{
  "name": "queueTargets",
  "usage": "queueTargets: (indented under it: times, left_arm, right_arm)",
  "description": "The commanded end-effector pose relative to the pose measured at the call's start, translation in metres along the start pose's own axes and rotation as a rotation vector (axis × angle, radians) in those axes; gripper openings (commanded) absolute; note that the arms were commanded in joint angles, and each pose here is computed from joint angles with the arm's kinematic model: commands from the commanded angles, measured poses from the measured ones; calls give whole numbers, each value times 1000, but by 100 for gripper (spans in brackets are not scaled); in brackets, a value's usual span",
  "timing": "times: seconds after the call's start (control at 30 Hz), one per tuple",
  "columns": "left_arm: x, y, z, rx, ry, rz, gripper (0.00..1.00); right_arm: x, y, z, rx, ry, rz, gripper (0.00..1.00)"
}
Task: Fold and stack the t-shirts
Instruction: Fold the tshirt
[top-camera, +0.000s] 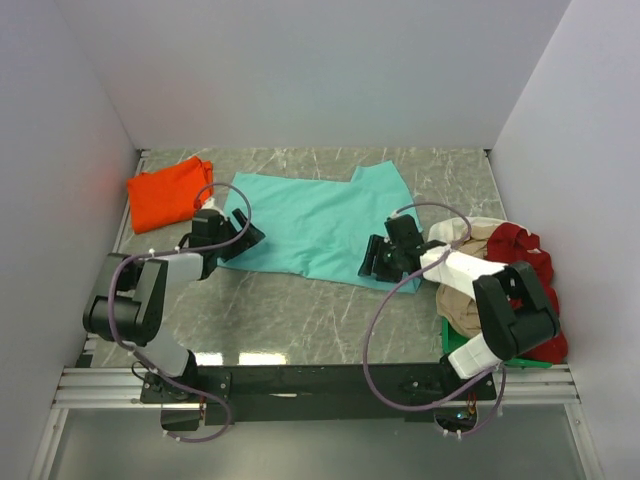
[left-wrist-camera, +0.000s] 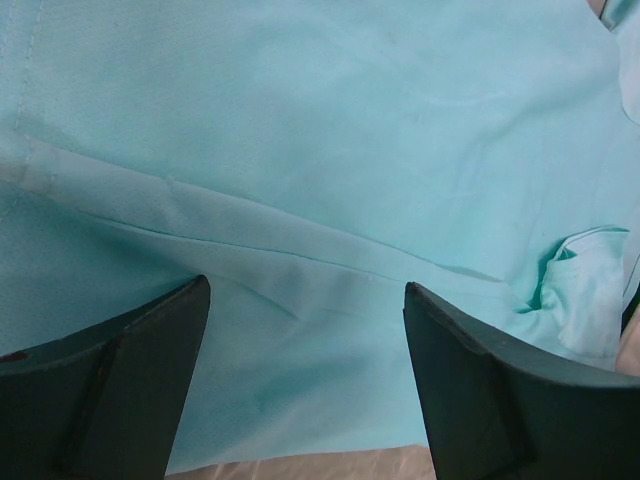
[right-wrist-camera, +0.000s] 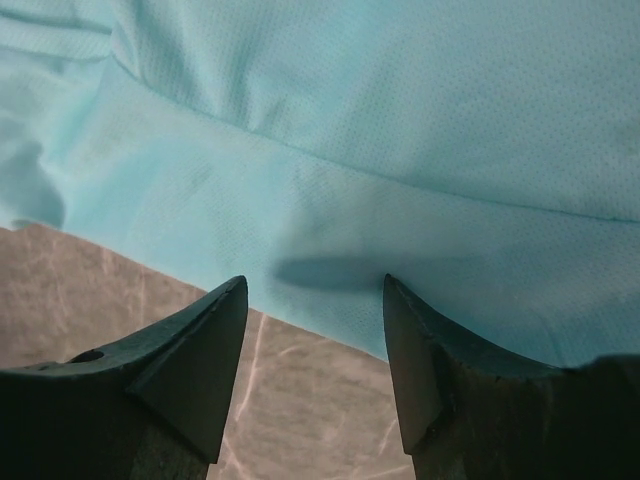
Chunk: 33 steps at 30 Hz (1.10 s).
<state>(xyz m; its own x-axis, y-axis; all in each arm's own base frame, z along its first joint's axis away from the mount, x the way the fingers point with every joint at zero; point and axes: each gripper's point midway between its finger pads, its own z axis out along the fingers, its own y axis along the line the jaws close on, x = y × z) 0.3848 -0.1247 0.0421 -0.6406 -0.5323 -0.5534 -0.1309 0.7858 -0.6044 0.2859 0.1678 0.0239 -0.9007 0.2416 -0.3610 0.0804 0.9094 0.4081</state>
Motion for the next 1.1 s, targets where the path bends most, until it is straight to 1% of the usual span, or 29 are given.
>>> queueTargets:
  times: [0.0,0.13,0.2,0.33,0.4,0.43,0.53,0.67,0.7,0.73,0.83,0.9,0.93,1.0,1.03,1.07]
  left_arm:
    - [59,50,-24,-180,176,-27,86]
    - [56,45,-39,-174,142,-32,86]
    - [47,38,-46,-160,110,-29,86]
    - [31,35,-64,-186,52,-11,87]
    - [25,29,-69,-169,29,-6,87]
    - [30,32,-74,-187,45,-7,87]
    - [13,21,-90,-175,-9,9,87]
    - [-8,6,-102,-159,-67,30,88]
    - [-12,3,-104,-152,-75,33,88]
    - [-14,0,-104,-147,-79,33,88]
    - [-18,-12,-101,-101,-81,32,87]
    - [-22,-22,-96,-64,-95,33,87]
    - [-20,-23,-90,-61,-83,34,87]
    - [-20,-33,-81,-26,-76,36,87]
    - [-12,-31,-73,-30,-38,36,87]
    - [-8,-36,-69,-22,-19,45,87]
  right_arm:
    - [46,-8,1,41,82,32,64]
    - [61,-4,-4,45,70,18,64]
    - [69,-4,-5,49,79,10,64]
    - [77,-4,-10,51,73,-1,64]
    - [76,-5,-15,57,64,-9,64]
    - [75,-5,-17,63,58,-11,64]
    - [64,-7,-30,102,20,-31,64]
    - [36,8,-55,99,-61,-59,64]
    - [32,10,-62,104,-71,-65,64]
    - [20,19,-69,89,-102,-67,64]
    - [2,38,-82,48,-138,-90,64]
    - [-8,51,-82,9,-157,-110,64]
    - [-14,61,-83,-22,-167,-121,64]
    - [-20,71,-75,-51,-156,-145,64]
    - [-24,79,-73,-68,-156,-152,64]
    - [-25,79,-62,-62,-139,-161,64]
